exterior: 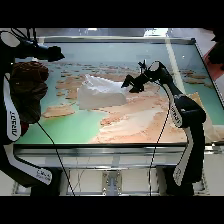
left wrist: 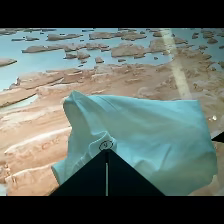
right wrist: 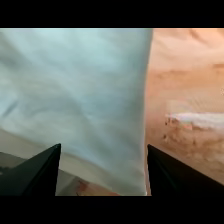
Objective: Fold the shirts.
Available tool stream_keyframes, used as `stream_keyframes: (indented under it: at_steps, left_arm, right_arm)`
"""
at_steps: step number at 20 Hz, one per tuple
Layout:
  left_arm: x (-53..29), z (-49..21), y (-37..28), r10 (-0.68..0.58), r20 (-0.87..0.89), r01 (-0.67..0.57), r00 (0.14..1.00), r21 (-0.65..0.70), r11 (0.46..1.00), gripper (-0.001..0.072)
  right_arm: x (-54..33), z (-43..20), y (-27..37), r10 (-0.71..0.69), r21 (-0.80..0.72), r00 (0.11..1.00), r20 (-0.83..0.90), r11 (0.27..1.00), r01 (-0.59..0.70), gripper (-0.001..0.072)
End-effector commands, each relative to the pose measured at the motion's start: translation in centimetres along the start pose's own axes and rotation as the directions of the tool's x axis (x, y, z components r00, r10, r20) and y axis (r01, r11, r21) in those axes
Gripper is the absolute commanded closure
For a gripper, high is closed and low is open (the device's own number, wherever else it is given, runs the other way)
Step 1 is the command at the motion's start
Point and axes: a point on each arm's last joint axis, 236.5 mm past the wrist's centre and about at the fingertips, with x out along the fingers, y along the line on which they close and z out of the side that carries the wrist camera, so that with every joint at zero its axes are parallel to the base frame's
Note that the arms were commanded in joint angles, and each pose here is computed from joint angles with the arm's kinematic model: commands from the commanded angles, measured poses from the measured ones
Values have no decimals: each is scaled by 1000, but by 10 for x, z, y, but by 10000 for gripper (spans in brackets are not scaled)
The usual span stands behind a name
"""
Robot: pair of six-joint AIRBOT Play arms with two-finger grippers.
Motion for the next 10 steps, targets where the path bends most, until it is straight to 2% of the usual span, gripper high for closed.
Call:
stream_keyframes:
  at_steps: [1,4,6,7,8,9,10]
  left_arm:
    - [0,1,-4,-18,3,18,1000,11,1000,689]
    - [0,1,-5,-19,3,19,1000,15,1000,689]
    - [0,0,-5,-20,1,20,1000,16,1000,689]
    - [0,-2,-5,-23,-7,23,1000,26,999,689]
    - [0,-4,-6,-26,-18,26,1000,30,999,689]
    - [0,-7,-7,-28,-28,29,999,33,999,689]
    - [0,-9,-7,-32,-38,33,999,33,999,689]
  right_arm:
    - [31,-13,5,114,57,990,-78,992,-110,88]
    - [58,-9,23,181,90,983,-46,980,-176,89]
    - [69,-3,42,238,60,971,-6,970,-237,101]
    - [69,0,56,280,44,960,14,959,-280,153]
    - [64,3,75,349,28,937,29,936,-350,454]
    - [55,7,92,414,-24,909,43,910,-413,665]
    - [43,12,105,465,-43,884,55,885,-463,685]
